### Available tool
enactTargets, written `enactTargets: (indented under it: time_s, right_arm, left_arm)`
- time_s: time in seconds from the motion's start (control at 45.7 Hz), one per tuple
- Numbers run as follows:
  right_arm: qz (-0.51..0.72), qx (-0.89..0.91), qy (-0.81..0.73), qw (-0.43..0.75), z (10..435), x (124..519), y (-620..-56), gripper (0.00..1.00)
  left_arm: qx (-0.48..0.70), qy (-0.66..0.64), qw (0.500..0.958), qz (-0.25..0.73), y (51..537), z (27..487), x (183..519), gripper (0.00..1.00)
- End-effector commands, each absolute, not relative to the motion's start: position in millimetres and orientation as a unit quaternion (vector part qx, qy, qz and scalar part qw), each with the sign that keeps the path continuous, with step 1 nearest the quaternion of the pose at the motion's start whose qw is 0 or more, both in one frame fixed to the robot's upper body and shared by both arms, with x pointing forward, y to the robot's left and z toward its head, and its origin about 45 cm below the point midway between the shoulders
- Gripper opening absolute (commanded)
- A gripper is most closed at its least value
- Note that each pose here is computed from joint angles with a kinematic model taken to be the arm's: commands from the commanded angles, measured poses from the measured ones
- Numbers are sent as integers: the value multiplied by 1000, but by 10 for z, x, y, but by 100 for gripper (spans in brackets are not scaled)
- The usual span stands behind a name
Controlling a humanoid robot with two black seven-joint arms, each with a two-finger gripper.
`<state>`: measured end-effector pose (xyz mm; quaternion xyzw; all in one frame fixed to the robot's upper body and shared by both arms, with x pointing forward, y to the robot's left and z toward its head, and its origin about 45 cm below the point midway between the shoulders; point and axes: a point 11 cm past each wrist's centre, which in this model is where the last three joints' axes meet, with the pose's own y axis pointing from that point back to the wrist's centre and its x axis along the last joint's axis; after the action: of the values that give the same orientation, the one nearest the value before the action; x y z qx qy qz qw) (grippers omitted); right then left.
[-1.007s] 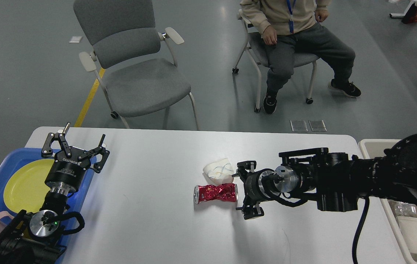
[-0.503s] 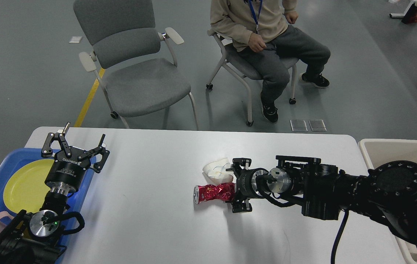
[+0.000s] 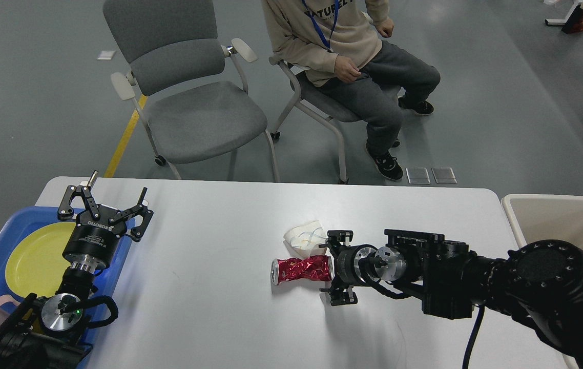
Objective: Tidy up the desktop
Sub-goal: 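Lower and grasp the red wrapper with the right gripper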
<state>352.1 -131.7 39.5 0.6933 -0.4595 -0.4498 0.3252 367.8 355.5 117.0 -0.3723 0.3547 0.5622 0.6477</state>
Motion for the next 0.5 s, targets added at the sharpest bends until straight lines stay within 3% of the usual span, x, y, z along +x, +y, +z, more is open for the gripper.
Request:
enactTargets:
  time_s: [0.0, 0.153, 0.328, 0.482]
  right_arm:
    - [-446, 695, -459, 327, 401, 3540, -1330, 100]
    - [-456, 688, -451, 339, 390, 3510, -1344, 88]
    - [-458, 688, -449, 339, 385, 3498, -1332, 85]
    - [-459, 691, -447, 336, 392, 3505, -1341, 72]
  left_arm:
    - [-372, 355, 648, 562, 3555, 1170, 3678, 96]
    - [-372, 355, 648, 562, 3555, 1170, 3678, 96]
    - [-372, 355, 648, 562, 3555, 1170, 3678, 96]
    - [-372, 355, 648, 562, 3555, 1170, 3678, 96]
